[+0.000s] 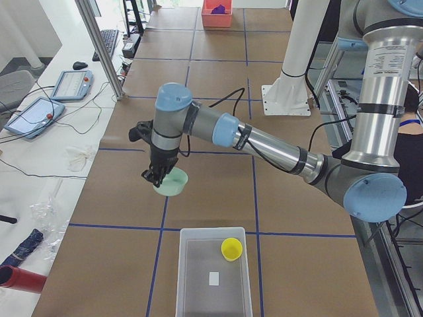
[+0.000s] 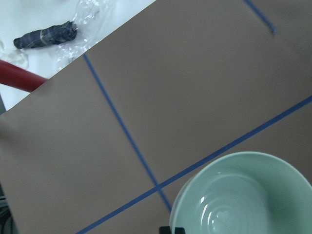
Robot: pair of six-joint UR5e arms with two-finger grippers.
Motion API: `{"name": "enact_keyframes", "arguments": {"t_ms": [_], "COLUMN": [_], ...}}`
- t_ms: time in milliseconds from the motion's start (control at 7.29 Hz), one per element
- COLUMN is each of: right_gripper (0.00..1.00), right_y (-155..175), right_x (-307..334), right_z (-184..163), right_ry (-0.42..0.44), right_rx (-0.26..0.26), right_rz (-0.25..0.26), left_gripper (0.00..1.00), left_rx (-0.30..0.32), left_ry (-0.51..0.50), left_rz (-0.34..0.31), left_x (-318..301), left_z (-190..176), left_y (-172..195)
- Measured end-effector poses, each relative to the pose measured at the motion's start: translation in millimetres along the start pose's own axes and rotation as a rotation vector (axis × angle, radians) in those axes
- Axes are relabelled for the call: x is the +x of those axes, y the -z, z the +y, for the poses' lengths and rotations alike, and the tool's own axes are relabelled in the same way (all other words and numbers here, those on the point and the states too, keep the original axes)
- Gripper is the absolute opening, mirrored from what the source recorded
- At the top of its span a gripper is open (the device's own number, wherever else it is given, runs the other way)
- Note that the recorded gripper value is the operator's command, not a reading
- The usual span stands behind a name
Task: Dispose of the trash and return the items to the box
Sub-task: 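Lift the green bowl with the left gripper and place it in the clear box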
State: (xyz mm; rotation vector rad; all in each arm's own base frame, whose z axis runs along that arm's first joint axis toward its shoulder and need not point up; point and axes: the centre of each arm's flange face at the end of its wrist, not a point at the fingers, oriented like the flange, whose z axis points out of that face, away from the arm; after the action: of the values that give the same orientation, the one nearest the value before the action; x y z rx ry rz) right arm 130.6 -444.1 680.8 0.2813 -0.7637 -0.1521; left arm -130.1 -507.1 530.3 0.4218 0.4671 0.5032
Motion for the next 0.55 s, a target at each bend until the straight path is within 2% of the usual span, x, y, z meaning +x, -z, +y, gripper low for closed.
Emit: {"name": "enact_keyframes", "arguments": {"t_ms": [275, 549], "right_gripper": [1.00, 1.00], "right_y": [0.8, 1.6], "right_x": [-0.6, -1.1], "right_z": [-1.2, -2.4], "right_ry": [0.007, 0.013], "right_rx": [0.010, 0.023], "right_rz": [0.003, 0.006], "left_gripper": [0.00, 0.00], "left_rx": [-0.008, 0.054], "left_ry": [-0.034, 0.023], "left_rz": [-0.007, 0.001], "left_x": [-42.1, -26.8], "left_z": [101.1, 192.7], "left_y": [-54.7, -114.3]}}
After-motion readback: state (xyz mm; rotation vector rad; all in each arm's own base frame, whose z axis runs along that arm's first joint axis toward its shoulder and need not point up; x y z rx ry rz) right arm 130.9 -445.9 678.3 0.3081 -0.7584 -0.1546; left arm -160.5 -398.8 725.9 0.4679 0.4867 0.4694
